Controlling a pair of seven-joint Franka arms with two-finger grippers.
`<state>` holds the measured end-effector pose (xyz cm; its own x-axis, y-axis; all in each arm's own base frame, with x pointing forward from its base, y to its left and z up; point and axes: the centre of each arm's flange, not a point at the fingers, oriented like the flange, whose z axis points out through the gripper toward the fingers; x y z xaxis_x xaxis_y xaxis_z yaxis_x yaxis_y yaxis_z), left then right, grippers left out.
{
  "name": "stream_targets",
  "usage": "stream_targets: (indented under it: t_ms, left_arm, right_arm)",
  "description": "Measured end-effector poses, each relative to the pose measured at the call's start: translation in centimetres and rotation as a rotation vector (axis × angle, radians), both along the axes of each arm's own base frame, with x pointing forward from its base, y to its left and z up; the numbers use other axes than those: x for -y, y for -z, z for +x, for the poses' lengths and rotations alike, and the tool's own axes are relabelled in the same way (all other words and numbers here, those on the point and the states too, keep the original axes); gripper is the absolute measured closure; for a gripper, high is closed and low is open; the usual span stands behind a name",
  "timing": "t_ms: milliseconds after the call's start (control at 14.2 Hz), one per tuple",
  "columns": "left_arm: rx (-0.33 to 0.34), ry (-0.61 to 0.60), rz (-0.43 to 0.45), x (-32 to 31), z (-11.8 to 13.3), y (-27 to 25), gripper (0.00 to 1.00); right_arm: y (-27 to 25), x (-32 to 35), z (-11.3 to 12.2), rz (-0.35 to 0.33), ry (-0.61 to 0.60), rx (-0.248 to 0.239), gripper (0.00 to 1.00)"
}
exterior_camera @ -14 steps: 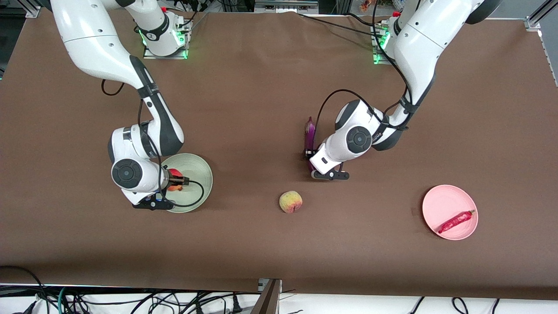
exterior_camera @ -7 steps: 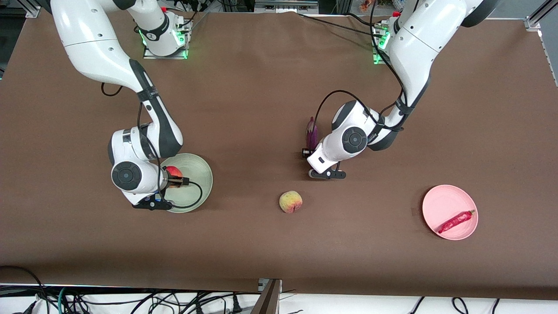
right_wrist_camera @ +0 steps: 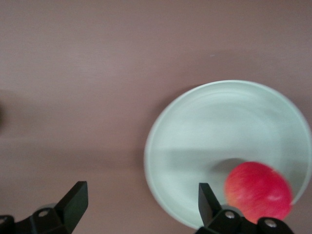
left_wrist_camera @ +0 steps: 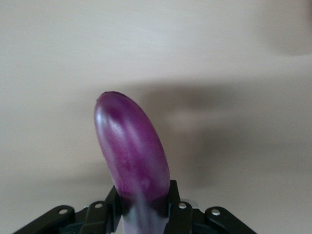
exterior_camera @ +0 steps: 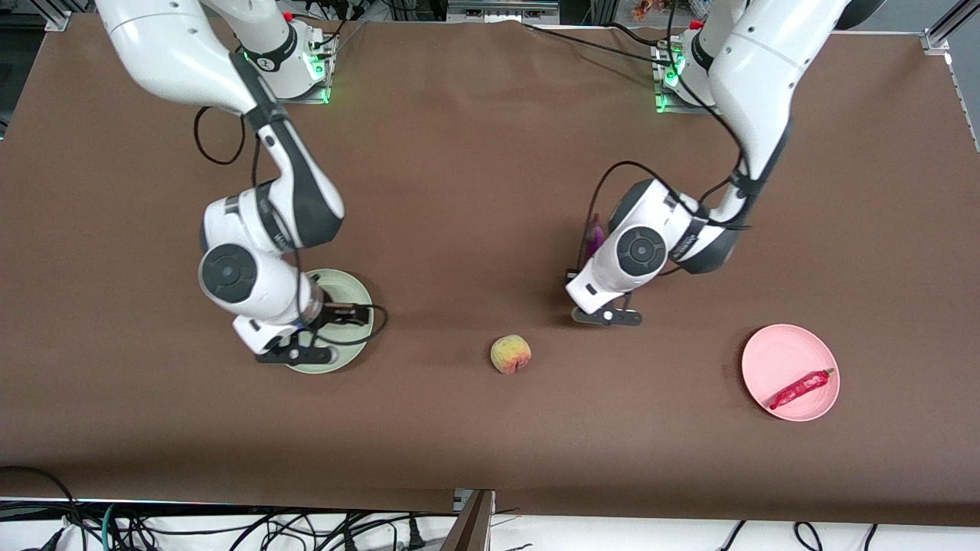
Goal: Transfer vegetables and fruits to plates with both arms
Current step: 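Release the pomegranate on the green plate while the left gripper lifts the eggplant, then lower the eggplant onto the pink plate while the right gripper grasps the peach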
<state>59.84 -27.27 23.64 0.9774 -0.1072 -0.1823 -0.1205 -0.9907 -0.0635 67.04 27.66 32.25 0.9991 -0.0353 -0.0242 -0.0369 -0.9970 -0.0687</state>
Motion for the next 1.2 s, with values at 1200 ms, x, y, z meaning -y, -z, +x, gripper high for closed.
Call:
stream_targets:
  t_ms: [1200]
  left_arm:
    - [-0.037, 1.052, 0.254, -26.4, 12.4, -2.6, 0.61]
  right_arm:
    - [9.0, -22.1, -5.5, 0.195, -0.117, 0.442, 0.0]
